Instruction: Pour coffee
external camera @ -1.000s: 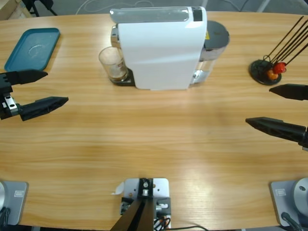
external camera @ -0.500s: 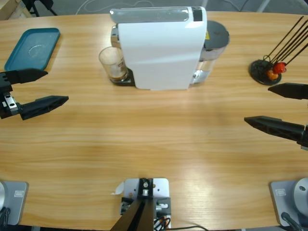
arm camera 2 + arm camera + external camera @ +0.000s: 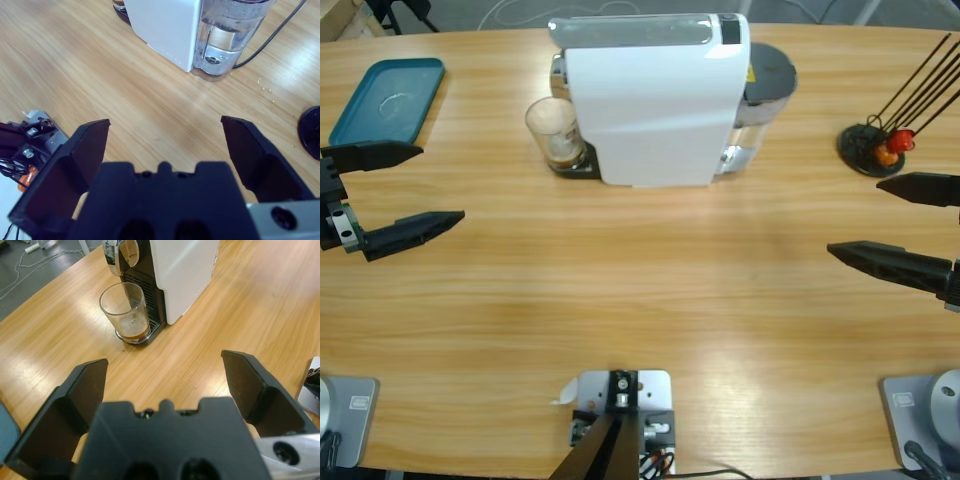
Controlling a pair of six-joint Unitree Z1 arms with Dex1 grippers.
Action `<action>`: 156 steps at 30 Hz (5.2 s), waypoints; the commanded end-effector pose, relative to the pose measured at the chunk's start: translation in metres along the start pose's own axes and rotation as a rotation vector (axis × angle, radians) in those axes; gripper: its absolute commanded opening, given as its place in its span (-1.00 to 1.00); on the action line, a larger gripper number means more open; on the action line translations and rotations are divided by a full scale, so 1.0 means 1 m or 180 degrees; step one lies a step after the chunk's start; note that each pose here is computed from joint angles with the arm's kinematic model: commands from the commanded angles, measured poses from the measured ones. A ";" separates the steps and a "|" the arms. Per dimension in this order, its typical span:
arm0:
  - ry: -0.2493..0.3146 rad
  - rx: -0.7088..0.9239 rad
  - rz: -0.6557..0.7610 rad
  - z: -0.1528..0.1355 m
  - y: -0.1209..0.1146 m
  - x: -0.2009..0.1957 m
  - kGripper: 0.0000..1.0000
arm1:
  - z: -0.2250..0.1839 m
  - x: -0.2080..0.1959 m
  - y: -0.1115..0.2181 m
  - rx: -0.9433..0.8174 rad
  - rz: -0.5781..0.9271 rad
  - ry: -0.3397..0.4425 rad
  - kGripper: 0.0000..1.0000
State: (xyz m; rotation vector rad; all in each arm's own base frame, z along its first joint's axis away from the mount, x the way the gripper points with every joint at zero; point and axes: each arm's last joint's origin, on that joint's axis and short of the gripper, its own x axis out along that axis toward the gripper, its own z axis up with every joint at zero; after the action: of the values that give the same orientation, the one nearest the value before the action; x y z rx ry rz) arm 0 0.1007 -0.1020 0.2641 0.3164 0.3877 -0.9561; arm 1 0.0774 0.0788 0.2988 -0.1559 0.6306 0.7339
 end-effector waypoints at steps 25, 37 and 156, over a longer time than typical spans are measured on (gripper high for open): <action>0.0295 0.0095 -0.0606 0.029 0.088 0.136 1.00 | 0.003 0.025 0.002 -0.0055 0.0018 0.0481 1.00; 0.0405 0.0099 -0.0705 0.025 0.099 0.170 1.00 | 0.006 0.033 0.003 -0.0075 0.0005 0.0567 1.00; 0.0635 -0.1258 0.2060 -0.076 0.271 0.105 0.99 | 0.012 0.044 0.004 -0.0103 0.0000 0.0772 1.00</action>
State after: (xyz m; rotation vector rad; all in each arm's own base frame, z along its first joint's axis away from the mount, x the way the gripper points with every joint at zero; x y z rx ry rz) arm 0 0.3691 -0.0019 0.1841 0.1883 0.5795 -0.1590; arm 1 0.1061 0.1082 0.2822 -0.2713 0.8372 0.7105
